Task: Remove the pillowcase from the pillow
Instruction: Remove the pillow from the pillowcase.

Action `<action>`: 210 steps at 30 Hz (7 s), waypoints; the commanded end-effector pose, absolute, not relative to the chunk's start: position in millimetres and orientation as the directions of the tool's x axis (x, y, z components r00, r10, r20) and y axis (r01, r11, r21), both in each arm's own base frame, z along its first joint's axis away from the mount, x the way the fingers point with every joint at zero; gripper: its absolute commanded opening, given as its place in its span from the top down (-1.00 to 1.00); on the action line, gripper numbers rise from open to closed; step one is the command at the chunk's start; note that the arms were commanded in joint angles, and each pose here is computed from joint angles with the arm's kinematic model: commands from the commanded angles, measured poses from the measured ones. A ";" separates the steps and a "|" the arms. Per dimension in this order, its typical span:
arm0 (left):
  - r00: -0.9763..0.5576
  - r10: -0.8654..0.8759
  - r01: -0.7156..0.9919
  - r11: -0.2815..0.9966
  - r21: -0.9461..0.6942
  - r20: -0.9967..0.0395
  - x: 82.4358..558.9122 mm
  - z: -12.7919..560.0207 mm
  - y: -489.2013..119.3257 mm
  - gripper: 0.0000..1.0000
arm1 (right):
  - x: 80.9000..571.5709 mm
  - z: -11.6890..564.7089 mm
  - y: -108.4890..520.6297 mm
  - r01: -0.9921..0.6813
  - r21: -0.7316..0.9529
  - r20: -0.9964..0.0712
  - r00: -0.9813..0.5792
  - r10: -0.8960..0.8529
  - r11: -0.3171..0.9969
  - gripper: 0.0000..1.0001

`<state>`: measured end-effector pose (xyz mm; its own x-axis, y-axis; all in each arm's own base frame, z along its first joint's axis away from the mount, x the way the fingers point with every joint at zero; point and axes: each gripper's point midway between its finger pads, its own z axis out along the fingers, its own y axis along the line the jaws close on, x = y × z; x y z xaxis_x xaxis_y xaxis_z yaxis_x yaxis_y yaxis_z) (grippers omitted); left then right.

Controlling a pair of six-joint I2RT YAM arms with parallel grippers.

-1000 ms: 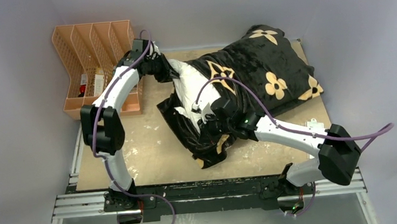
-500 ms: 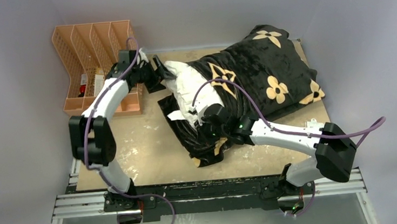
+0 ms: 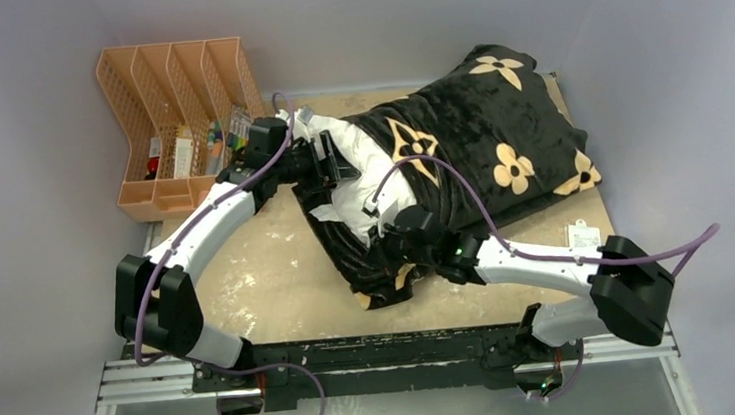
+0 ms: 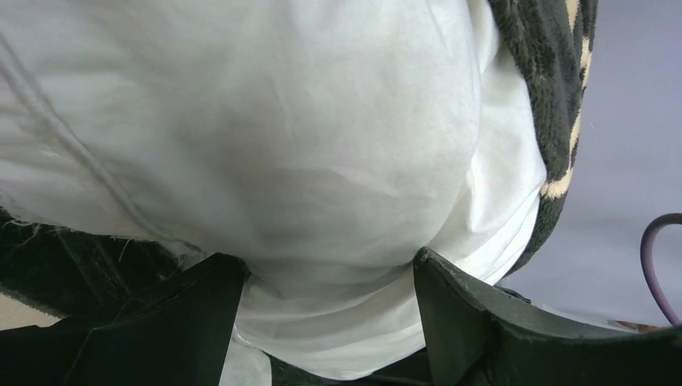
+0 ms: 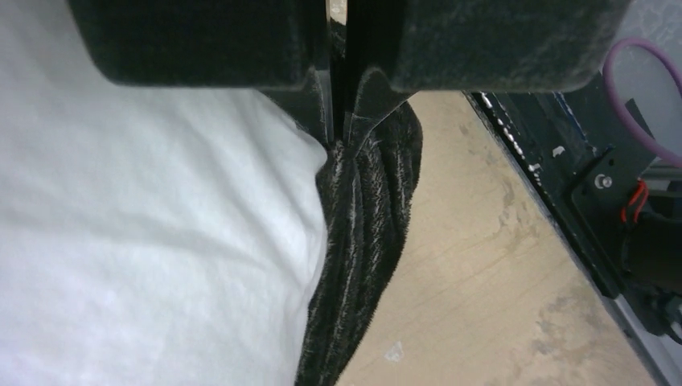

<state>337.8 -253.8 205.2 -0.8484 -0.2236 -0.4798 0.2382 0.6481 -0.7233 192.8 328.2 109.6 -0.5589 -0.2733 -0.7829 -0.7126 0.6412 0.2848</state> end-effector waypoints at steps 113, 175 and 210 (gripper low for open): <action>-0.600 -0.339 0.340 0.712 -0.614 -0.725 396.2 371.7 -253.5 1.00 | 96.7 52.8 348.0 -0.999 -0.028 -0.803 0.002 -0.596 0.034 1.00; -0.606 -0.328 0.306 0.744 -0.593 -0.725 379.9 324.7 -282.3 1.00 | 81.9 53.7 353.2 -0.987 -0.137 -0.773 0.158 -0.614 -0.081 1.00; -0.804 -0.211 0.245 0.736 -0.631 -0.557 254.0 194.3 -240.4 -0.58 | 166.6 152.8 372.7 -0.848 0.220 -0.968 -0.250 0.004 0.482 1.00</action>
<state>248.5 -221.4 179.6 -0.8400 -0.1776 -0.5127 0.1963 0.7813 -0.5924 178.9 353.5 109.6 -0.2775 -0.1272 -0.9523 -0.7894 0.5952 0.1505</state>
